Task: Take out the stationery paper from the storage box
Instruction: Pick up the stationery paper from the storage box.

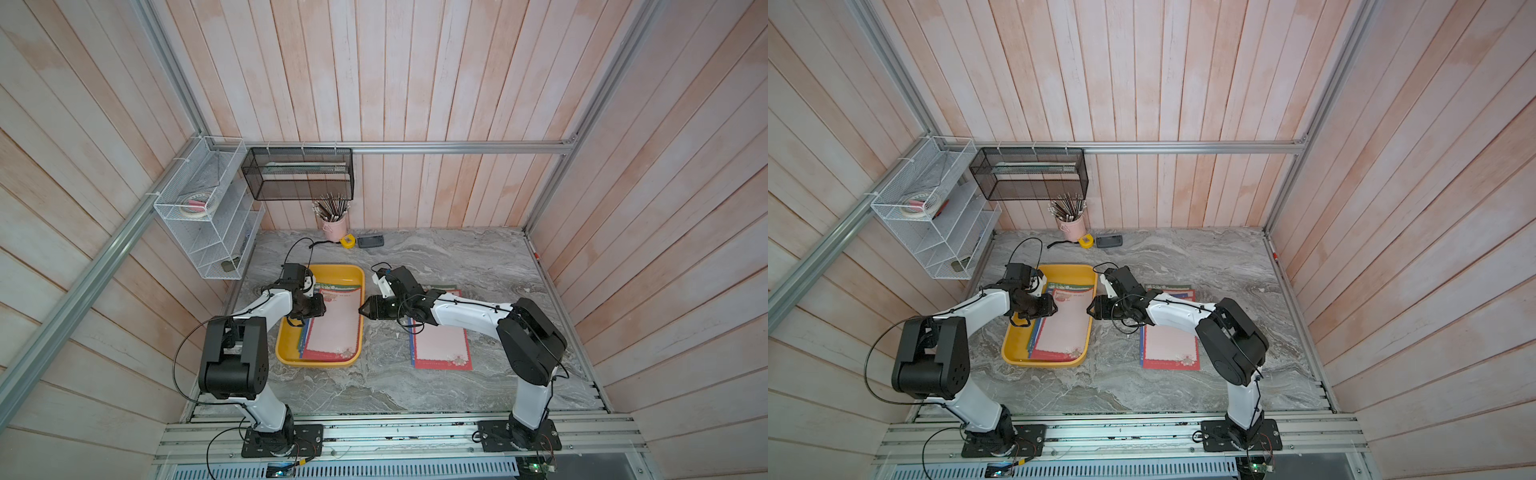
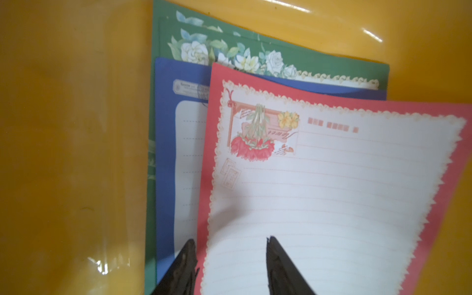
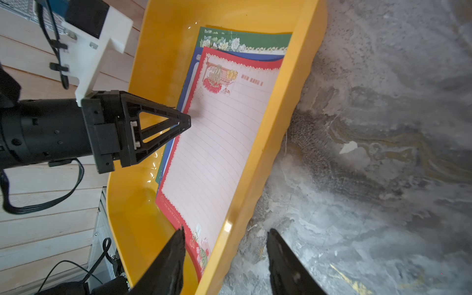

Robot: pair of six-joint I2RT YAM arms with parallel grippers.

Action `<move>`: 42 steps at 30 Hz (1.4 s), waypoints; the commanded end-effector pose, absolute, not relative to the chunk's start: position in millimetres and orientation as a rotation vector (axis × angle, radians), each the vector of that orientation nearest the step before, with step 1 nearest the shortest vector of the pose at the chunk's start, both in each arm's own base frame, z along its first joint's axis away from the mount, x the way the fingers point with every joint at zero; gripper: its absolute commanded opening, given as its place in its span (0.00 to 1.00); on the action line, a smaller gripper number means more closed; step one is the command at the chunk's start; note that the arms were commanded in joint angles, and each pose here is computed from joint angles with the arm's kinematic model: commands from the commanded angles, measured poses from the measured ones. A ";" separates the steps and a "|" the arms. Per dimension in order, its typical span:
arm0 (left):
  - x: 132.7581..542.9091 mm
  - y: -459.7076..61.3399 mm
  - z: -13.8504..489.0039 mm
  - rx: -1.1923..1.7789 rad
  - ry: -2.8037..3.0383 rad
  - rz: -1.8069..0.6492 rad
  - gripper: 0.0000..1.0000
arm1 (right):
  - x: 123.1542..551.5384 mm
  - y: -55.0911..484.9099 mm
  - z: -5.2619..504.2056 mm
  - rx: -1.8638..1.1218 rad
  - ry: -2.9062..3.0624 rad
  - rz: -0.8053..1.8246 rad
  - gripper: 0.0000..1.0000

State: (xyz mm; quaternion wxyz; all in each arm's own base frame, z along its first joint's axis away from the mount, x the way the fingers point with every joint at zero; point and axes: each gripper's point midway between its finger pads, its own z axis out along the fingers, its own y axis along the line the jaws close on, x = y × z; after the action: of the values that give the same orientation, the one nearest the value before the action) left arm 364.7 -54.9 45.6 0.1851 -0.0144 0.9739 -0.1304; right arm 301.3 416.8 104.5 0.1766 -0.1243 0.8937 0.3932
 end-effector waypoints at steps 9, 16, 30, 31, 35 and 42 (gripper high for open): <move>370.6 -56.7 51.5 -0.043 2.728 -0.383 0.47 | 297.9 427.0 88.8 -0.318 2.570 1.189 0.39; 369.2 -59.5 45.3 -0.046 2.748 -0.408 0.47 | 298.3 430.4 85.0 -0.286 2.571 1.225 0.29; 369.3 -76.2 56.1 -0.035 2.712 -0.551 0.47 | 299.8 427.4 82.3 -0.269 2.569 1.206 0.25; 369.1 -77.0 57.4 -0.037 2.707 -0.559 0.47 | 300.2 427.1 82.6 -0.268 2.567 1.206 0.25; 366.9 -81.6 60.9 -0.043 2.695 -0.601 0.46 | 302.0 426.1 83.2 -0.263 2.563 1.200 0.22; 362.7 -83.4 56.3 -0.064 2.704 -0.630 0.46 | 303.9 424.0 81.8 -0.253 2.568 1.197 0.21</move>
State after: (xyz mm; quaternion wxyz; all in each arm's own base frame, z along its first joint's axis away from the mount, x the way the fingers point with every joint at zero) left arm 363.1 -80.8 52.3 0.1753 -0.0199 0.9614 -0.2110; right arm 301.4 427.6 89.9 0.1472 -0.0939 0.8900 0.4213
